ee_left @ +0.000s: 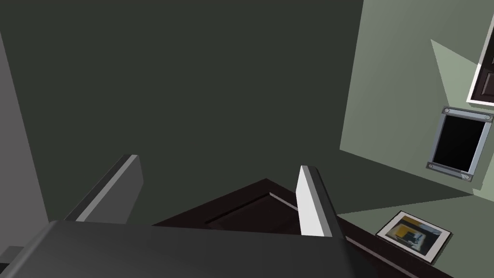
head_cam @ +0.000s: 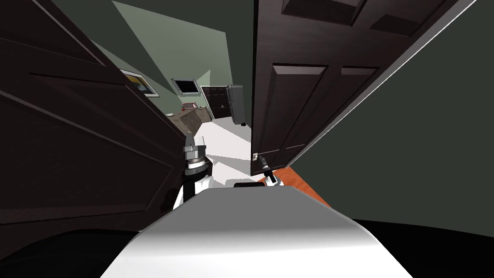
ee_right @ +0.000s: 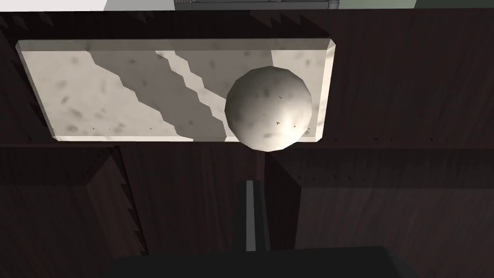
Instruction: Push the door open
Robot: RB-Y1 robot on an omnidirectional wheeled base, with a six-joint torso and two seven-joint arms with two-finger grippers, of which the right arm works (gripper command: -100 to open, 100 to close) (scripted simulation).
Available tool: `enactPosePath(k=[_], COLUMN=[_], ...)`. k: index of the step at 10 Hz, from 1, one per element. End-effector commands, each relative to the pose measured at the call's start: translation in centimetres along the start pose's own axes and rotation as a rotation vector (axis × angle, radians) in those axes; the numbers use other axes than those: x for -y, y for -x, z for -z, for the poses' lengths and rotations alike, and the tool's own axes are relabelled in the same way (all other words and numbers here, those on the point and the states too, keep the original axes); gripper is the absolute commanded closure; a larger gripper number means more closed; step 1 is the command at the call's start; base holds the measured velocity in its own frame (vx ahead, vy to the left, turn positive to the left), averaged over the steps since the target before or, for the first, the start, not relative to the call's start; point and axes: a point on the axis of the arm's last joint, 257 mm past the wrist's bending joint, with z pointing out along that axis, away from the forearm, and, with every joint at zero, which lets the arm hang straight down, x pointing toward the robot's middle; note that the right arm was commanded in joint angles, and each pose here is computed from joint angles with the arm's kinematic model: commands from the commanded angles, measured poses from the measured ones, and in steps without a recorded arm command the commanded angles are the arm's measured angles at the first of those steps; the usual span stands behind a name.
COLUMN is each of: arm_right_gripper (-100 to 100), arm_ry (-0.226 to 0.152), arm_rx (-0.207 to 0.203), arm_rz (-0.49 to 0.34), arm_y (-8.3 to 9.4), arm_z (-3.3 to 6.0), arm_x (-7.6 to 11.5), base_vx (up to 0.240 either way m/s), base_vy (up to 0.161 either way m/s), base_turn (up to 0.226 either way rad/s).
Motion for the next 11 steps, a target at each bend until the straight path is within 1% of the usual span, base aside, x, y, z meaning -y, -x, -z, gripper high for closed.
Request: enactPosePath(k=[1, 5, 7, 8, 9, 11], arm_right_gripper=[-100, -100, -100, -100, -100, -100], arm_ry=[-0.002, 0.002, 0.006, 0.005, 0.004, 0.004], arm_rx=[-0.002, -0.003, -0.004, -0.004, 0.001, 0.005], arm_rz=[-0.003, -0.022, -0.043, -0.036, -0.027, -0.023], arm_y=[-0.1, -0.7, -1.6, -1.3, -0.7, -0.4], arm_z=[0.00, -0.27, -0.50, -0.43, -0.30, -0.24], arm_x=[0.0, -0.2, -0.5, -0.5, -0.4, -0.3], base_vx=[-0.158, -0.198, -0.237, -0.096, 0.113, 0.177], base_vy=[0.019, 0.003, 0.048, 0.023, 0.038, 0.047], base_turn=[-0.005, -0.030, -0.048, -0.013, 0.031, 0.021])
